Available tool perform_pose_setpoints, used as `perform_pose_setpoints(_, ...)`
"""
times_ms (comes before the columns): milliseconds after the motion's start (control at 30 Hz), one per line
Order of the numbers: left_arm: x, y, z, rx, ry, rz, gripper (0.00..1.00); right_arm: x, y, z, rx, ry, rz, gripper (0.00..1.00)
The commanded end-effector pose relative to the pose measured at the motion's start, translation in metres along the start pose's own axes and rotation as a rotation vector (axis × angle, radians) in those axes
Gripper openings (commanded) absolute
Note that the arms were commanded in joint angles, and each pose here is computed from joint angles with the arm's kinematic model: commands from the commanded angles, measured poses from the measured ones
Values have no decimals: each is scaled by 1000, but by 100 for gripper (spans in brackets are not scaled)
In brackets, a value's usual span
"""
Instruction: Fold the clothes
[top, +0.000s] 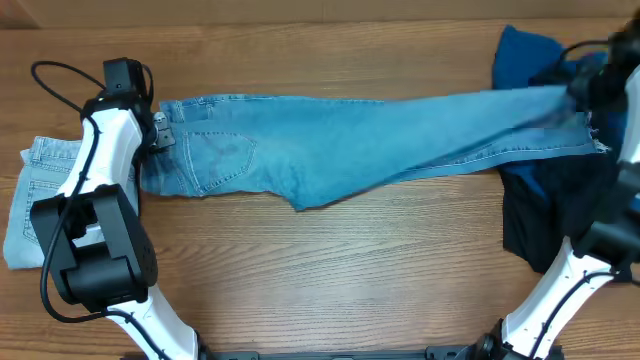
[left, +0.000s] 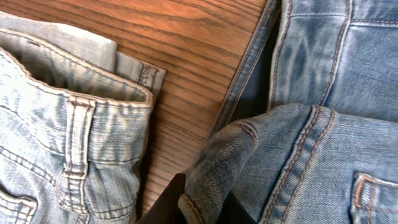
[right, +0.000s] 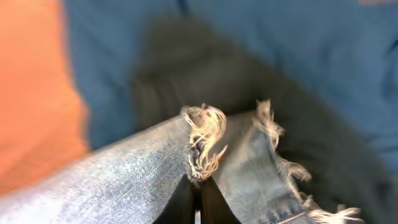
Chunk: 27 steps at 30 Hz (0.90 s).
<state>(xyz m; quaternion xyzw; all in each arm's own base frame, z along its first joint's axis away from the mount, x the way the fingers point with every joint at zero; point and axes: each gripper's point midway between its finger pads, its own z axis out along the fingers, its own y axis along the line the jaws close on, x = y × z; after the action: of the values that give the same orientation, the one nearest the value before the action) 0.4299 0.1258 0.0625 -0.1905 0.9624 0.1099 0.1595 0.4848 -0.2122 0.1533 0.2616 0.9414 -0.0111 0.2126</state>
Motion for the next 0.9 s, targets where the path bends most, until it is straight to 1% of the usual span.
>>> perform_pose_setpoints(0, -6, 7, -9, -19, -22, 8, 16, -40, 0, -81, 0, -206, -1, 4)
perform_pose_setpoints(100, -6, 7, -9, -19, -23, 7, 16, -20, -3, -58, 12, -117, 2, 4)
perform_pose_setpoints(167, -6, 7, -9, -19, -23, 7, 16, 2, -11, -31, 39, -23, 8, 4)
perform_pose_setpoints(200, -6, 7, -9, -19, -23, 7, 16, 6, -13, -25, 43, -6, 10, 4)
perform_pose_setpoints(533, -6, 7, -9, -19, -23, 7, 16, 6, -13, -22, 42, -10, 11, 4)
perform_pose_setpoints(567, -6, 7, -9, -19, -23, 7, 16, 6, -13, -22, 41, -10, 11, 4)
perform_pose_setpoints(600, -6, 7, -9, -19, -23, 7, 16, 6, -13, -22, 42, -10, 11, 8)
perform_pose_setpoints(867, -6, 7, -9, -19, -22, 7, 16, 6, -14, -22, 42, -10, 11, 8)
